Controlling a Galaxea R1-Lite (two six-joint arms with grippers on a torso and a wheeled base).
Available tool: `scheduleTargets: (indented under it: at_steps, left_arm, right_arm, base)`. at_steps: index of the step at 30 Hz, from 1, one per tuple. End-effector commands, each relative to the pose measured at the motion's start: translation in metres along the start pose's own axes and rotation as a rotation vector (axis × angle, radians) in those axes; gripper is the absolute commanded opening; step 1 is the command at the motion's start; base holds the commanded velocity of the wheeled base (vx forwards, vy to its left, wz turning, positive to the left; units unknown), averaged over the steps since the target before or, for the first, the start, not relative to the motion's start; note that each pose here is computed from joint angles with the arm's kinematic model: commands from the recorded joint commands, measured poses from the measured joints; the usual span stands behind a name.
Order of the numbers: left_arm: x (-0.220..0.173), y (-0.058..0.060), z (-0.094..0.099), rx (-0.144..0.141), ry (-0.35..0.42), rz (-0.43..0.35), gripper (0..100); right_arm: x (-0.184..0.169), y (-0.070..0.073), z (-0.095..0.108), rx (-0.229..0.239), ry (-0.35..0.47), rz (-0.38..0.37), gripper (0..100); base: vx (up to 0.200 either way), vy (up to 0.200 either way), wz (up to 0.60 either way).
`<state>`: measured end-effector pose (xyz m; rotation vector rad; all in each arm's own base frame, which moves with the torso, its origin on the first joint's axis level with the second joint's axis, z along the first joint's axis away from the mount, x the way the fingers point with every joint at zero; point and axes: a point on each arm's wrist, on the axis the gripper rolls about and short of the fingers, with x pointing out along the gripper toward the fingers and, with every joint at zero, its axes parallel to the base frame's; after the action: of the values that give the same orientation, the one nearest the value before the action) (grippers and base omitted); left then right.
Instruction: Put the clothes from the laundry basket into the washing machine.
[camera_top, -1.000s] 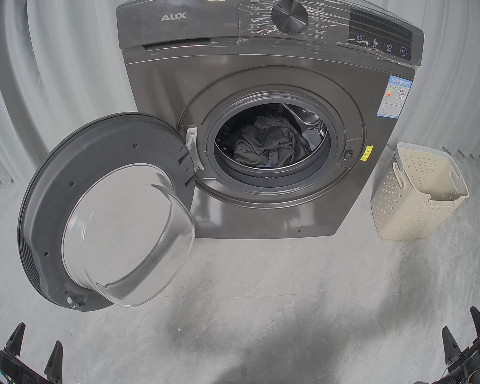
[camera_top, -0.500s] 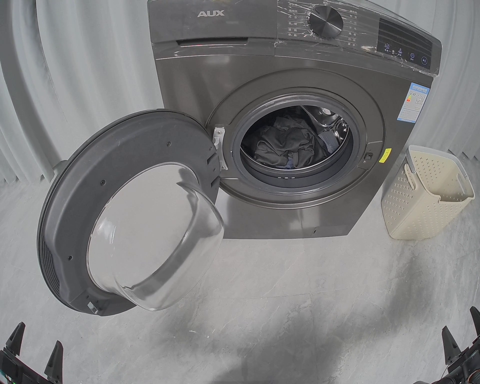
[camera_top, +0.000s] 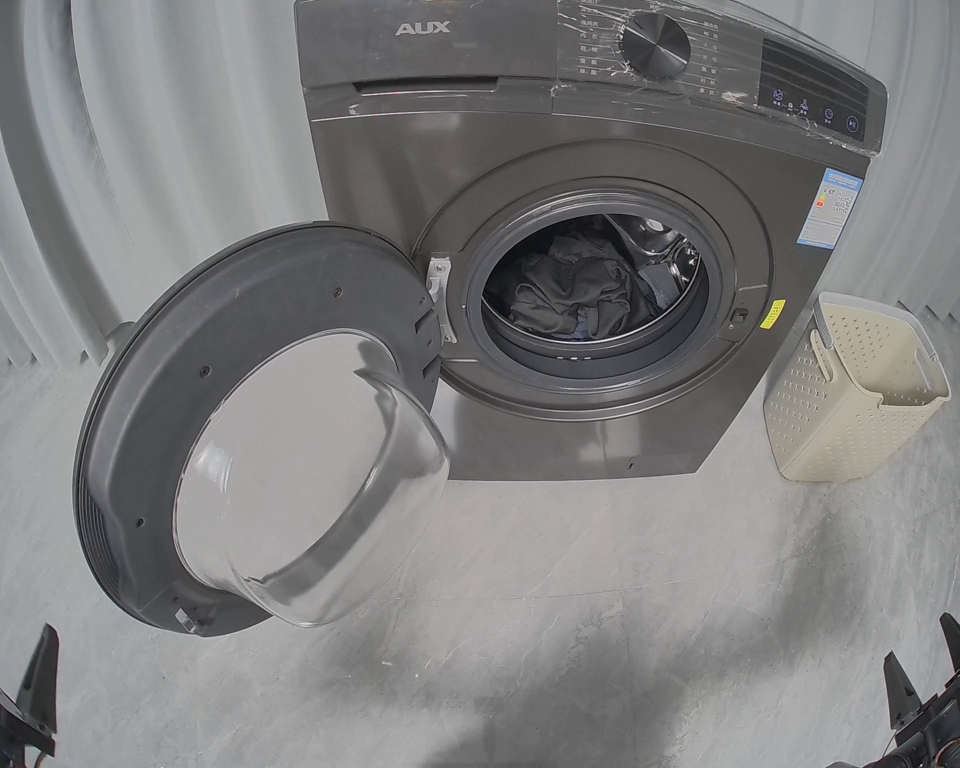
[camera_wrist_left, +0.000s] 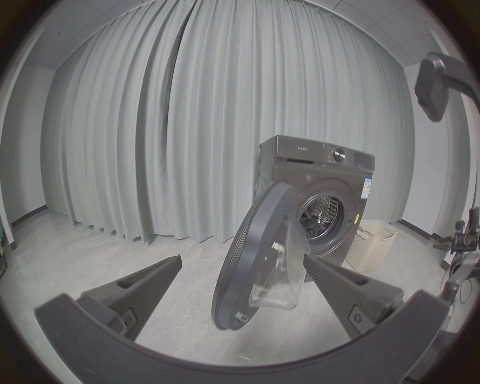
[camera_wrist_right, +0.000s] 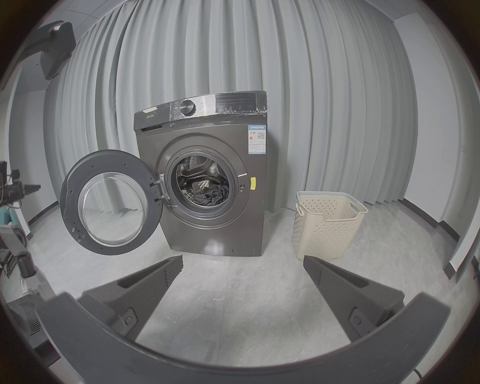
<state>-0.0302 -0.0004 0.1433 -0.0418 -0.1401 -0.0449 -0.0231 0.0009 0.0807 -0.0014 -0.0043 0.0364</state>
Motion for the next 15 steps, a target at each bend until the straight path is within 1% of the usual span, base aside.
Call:
scheduleTargets:
  at_steps: [1, 2, 5, 6, 7, 10, 12, 15]
  left_arm:
    - [0.057, -0.002, 0.049, -0.02, 0.118, -0.089, 100]
    - [0.085, -0.003, 0.055, -0.015, 0.14, -0.094, 100]
    - [0.103, -0.003, 0.057, -0.013, 0.161, -0.104, 100]
    - [0.116, -0.004, 0.057, -0.016, 0.183, -0.123, 100]
    - [0.117, -0.004, 0.057, -0.016, 0.184, -0.125, 100]
    - [0.14, -0.004, 0.056, -0.022, 0.216, -0.157, 100]
    - [0.144, -0.004, 0.055, -0.022, 0.221, -0.161, 100]
    - [0.155, -0.005, 0.05, -0.028, 0.24, -0.194, 100]
  right_arm:
    - [0.001, 0.0, -0.005, 0.0, 0.017, 0.0, 100]
    - [0.001, 0.0, -0.005, 0.0, 0.017, 0.0, 100]
    - [0.001, 0.0, -0.005, 0.0, 0.017, 0.0, 100]
    - [0.001, 0.0, -0.005, 0.0, 0.017, 0.0, 100]
    - [0.001, 0.0, -0.005, 0.0, 0.017, 0.0, 100]
    - [0.001, 0.0, -0.005, 0.0, 0.017, 0.0, 100]
    - [0.001, 0.0, -0.005, 0.0, 0.018, 0.0, 100]
    - [0.001, 0.0, -0.005, 0.0, 0.017, 0.0, 100]
  base:
    - [0.0, 0.0, 0.0]
    - [0.0, 0.0, 0.0]
    - [0.0, 0.0, 0.0]
    - [0.0, 0.0, 0.0]
    - [0.0, 0.0, 0.0]
    - [0.0, 0.0, 0.0]
    - [0.0, 0.0, 0.0]
    - [0.0, 0.0, 0.0]
